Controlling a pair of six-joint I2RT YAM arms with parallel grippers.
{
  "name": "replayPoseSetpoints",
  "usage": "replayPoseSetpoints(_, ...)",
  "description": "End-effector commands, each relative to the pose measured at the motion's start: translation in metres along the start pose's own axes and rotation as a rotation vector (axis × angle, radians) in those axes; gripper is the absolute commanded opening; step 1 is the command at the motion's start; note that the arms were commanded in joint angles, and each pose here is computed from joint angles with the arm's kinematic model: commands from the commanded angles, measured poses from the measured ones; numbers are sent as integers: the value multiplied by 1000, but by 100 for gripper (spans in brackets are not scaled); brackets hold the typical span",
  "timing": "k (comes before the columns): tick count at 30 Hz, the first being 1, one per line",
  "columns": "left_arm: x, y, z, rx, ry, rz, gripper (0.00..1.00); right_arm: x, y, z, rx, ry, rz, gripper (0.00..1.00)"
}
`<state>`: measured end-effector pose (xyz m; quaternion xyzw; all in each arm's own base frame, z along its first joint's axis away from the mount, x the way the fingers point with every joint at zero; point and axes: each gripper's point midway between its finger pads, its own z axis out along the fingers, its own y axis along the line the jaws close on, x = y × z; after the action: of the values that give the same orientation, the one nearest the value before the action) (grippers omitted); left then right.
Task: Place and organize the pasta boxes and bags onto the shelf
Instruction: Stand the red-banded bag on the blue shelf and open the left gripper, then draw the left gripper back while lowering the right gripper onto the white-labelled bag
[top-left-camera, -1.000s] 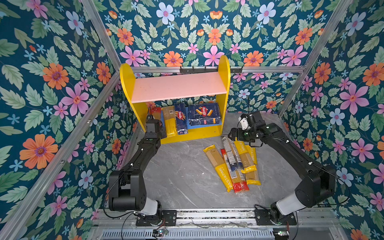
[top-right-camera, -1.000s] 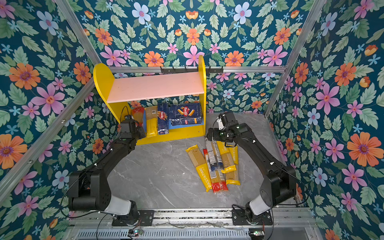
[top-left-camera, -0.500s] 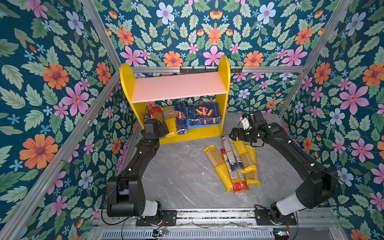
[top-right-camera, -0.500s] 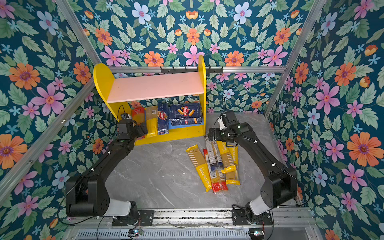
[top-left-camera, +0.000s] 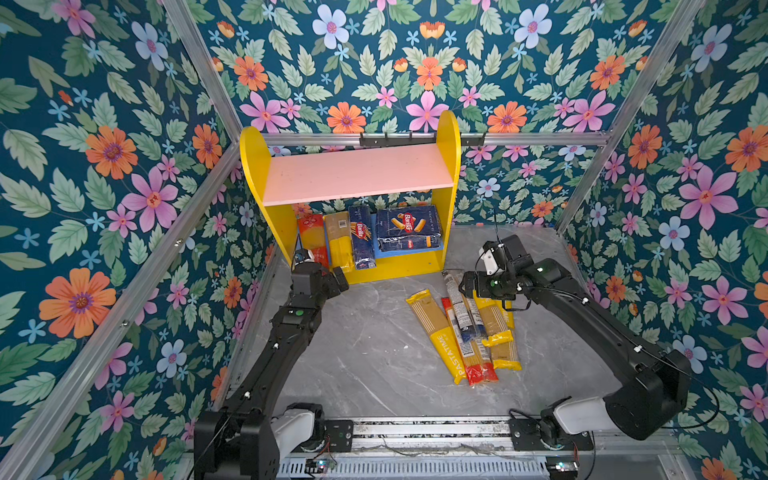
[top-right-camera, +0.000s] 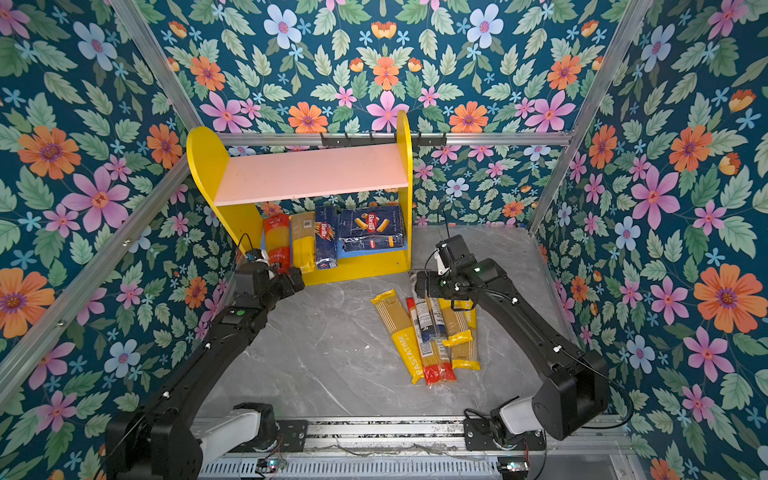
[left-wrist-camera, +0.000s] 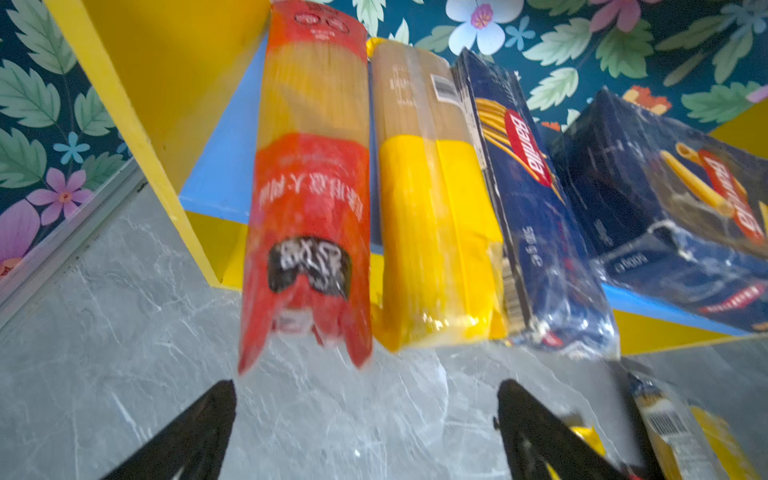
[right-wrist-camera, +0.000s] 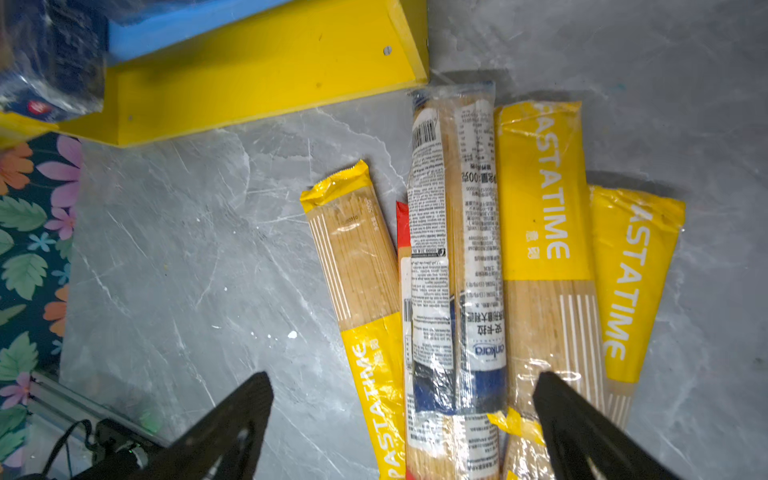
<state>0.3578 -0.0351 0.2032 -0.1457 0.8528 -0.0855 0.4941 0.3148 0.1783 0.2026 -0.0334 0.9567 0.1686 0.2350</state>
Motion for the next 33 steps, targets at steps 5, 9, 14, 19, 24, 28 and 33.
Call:
replayPoseSetpoints(5,35,-15,-27,31,32,14,100,38,-8,13,60,43,42,99)
replayPoseSetpoints(9,73,-32,-36,98,78,19,100,68,-13,32,70,78,65,99)
replayPoseSetpoints(14,116,-42,-44,147,123,33,100,90,-14,49,78,73,48,99)
replayPoseSetpoints(19,145,-50,-53,194,152,51,100,97,-19,59,54,14,63,99)
replayPoseSetpoints(24,161,-66,-62,259,163,85,100,100,-25,66,57,-14,75,99)
replayPoseSetpoints(28,170,-86,-67,294,167,130,100,101,-29,71,79,-13,71,99)
replayPoseSetpoints(33,183,-123,-73,360,174,203,100,100,-32,80,100,-12,59,99)
